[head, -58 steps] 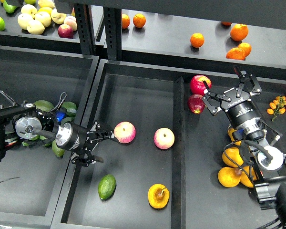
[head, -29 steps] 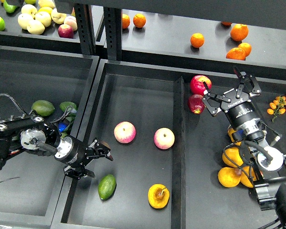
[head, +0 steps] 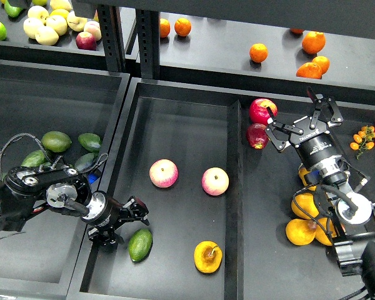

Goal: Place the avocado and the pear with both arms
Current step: 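Close the left gripper around the green avocado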

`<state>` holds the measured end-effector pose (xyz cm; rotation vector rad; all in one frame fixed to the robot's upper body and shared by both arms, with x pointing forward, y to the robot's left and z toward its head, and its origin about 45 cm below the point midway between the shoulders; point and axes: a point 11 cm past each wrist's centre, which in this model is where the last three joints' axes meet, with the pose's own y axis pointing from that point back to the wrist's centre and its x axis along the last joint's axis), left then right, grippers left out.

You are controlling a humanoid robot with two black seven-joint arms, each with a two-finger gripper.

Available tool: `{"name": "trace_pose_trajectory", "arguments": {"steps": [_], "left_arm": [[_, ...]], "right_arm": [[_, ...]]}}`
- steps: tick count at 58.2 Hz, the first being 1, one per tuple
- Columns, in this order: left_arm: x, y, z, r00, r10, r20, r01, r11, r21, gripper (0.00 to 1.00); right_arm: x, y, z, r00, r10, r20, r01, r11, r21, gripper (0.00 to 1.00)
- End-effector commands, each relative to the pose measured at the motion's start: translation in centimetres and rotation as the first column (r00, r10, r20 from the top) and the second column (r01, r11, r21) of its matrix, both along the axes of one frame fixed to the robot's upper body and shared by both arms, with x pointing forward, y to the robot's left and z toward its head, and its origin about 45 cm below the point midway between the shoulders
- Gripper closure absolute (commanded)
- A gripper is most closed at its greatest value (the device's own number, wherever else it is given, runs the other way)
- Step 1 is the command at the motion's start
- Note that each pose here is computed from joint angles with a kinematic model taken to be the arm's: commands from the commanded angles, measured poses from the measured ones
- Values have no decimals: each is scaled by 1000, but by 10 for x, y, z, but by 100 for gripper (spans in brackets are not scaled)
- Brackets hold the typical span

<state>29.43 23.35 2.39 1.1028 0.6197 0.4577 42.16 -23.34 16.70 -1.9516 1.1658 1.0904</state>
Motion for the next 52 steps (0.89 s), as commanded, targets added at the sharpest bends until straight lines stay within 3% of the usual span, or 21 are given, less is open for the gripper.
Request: {"name": "trace_pose_trajectory", "arguments": {"steps": [1, 25, 52], "left_arm": [[-2, 0, -5, 1000, -10, -3, 10, 1000, 20, 14], [-21, -3, -24, 998, -48, -37, 50, 997, 53, 15], [-18, -7, -21, 998, -53, -26, 54, 998, 43, 49]], "right_arm": [[-1, 0, -2, 1000, -1, -3, 1, 1000, 0, 0], [-3, -1, -3, 1000, -2, -6, 2, 1000, 0, 0], [-4, -1, -5, 1000, -4, -9, 4, 1000, 1, 0]]}}
